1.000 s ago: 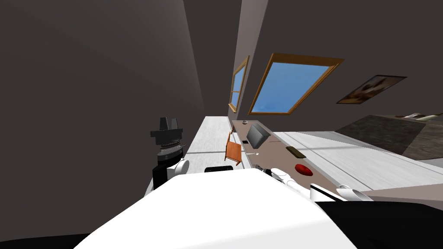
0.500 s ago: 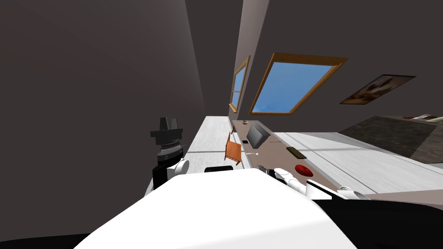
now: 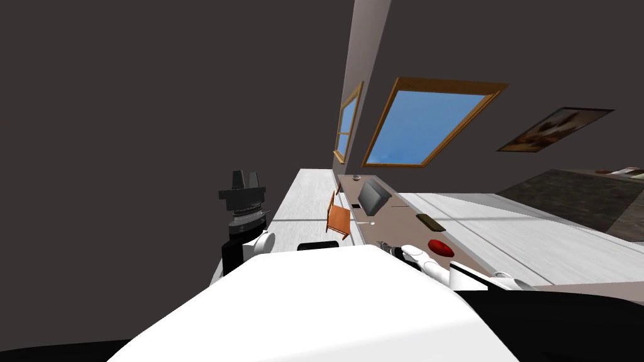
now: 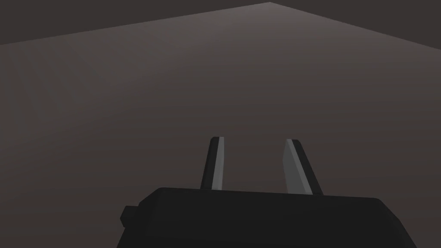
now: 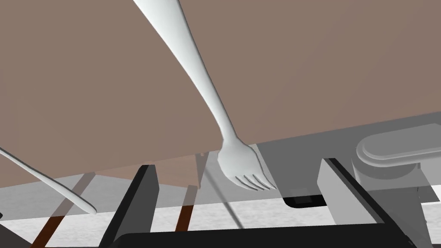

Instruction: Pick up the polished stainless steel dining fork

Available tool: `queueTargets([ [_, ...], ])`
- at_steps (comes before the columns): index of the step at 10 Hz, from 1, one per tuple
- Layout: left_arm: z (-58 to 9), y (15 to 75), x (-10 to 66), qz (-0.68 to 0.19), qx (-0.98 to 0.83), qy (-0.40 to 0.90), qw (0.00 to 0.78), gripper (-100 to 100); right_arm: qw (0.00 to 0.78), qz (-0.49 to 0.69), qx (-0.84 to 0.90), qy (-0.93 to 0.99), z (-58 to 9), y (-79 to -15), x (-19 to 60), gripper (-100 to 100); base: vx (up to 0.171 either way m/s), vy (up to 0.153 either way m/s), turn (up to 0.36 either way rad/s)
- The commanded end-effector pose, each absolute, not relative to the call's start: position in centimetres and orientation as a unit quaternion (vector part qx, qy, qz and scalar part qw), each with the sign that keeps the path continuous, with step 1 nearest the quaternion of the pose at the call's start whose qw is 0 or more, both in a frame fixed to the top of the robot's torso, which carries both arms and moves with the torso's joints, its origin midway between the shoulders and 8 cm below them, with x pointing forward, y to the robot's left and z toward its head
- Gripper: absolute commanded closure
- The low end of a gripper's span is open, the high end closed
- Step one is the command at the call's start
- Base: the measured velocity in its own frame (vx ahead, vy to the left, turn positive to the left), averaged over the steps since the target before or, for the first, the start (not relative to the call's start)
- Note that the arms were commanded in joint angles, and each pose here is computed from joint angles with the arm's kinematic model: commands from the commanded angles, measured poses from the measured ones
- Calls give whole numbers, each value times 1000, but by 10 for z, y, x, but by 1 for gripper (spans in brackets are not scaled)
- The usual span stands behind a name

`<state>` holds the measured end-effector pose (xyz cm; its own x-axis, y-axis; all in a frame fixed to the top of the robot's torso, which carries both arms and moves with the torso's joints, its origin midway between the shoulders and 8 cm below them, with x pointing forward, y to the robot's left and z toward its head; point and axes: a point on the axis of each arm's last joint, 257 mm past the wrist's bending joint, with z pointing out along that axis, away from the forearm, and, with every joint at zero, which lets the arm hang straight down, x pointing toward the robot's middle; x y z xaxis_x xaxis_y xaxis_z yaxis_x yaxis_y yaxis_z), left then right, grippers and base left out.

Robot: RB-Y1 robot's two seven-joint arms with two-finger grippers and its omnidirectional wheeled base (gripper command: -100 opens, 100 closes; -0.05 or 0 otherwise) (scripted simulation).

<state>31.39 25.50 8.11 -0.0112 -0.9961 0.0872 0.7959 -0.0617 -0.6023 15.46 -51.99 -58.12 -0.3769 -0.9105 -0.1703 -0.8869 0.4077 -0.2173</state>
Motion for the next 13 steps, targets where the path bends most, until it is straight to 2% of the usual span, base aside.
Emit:
queueTargets([
  [1,81,255,314,-683,-253,197,656,0,132,-45,-539,831,-591,-509,152,-100,11,-43,68],
  [5,81,255,314,-683,-253,198,656,0,131,-45,-537,832,-603,-496,148,-100,12,-62,33],
  [6,81,255,314,-683,-253,198,656,0,131,-46,-536,833,-603,-496,148,100,0,0,0],
  [10,81,255,314,-683,-253,197,656,0,130,-45,-539,831,-603,-496,148,100,0,0,0],
  [11,81,255,314,-683,-253,197,656,0,130,-46,-539,831,-603,-496,148,0,0,0,0],
  [12,81,255,314,-683,-253,197,656,0,131,-45,-538,832,-596,-503,150,100,-10,40,-51],
  [13,81,255,314,-683,-253,197,656,0,131,-45,-538,832,-596,-503,150,100,-11,57,-42],
])
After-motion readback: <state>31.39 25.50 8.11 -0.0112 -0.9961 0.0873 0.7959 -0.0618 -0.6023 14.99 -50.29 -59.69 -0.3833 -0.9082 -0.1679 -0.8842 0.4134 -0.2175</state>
